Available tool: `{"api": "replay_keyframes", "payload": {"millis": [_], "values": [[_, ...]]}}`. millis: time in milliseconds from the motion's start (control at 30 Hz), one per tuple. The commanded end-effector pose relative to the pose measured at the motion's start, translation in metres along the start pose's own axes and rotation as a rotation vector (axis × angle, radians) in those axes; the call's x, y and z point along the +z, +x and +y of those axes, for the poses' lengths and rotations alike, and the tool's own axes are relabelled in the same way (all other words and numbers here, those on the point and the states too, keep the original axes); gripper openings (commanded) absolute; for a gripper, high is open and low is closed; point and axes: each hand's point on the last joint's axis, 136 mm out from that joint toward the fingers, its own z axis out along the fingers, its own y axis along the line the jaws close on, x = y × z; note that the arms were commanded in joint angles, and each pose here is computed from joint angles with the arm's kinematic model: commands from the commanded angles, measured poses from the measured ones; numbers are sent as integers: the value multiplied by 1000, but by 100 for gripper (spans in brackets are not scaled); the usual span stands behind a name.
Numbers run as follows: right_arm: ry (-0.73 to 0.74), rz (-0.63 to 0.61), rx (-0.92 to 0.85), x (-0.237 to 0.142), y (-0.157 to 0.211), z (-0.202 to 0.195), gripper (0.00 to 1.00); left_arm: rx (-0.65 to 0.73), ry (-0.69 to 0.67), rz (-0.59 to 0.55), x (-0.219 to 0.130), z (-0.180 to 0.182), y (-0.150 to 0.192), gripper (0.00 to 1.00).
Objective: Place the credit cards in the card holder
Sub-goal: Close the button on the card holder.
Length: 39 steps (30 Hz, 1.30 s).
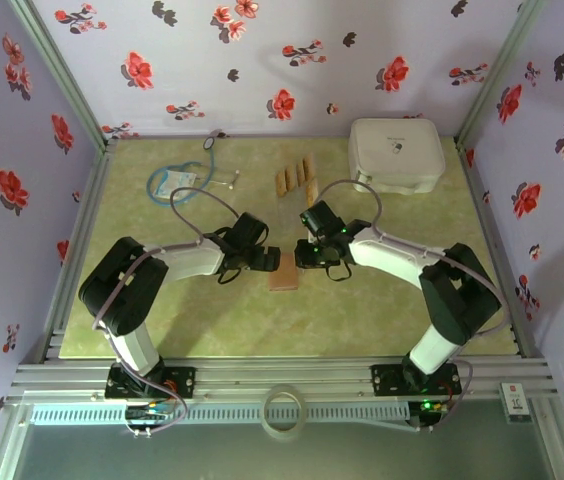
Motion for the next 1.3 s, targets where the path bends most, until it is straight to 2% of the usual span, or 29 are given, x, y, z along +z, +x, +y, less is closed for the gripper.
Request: {"api": "replay_keyframes", "payload": {"millis": [0, 367, 567, 900, 1267], "values": [[29, 13, -17, 3, -2, -3, 22, -11, -84, 61, 11, 24, 25, 100], [28, 12, -15, 4, 0, -5, 0, -15, -86, 62, 13, 24, 25, 100], [-21, 7, -3, 3, 0, 3, 0, -16, -85, 64, 14, 23, 25, 100], [-189, 17, 69, 15, -4, 33, 0, -10, -83, 65, 14, 23, 26, 100], [-204, 43, 86, 33, 0, 37, 0, -7, -84, 67, 15, 23, 27, 100]]}}
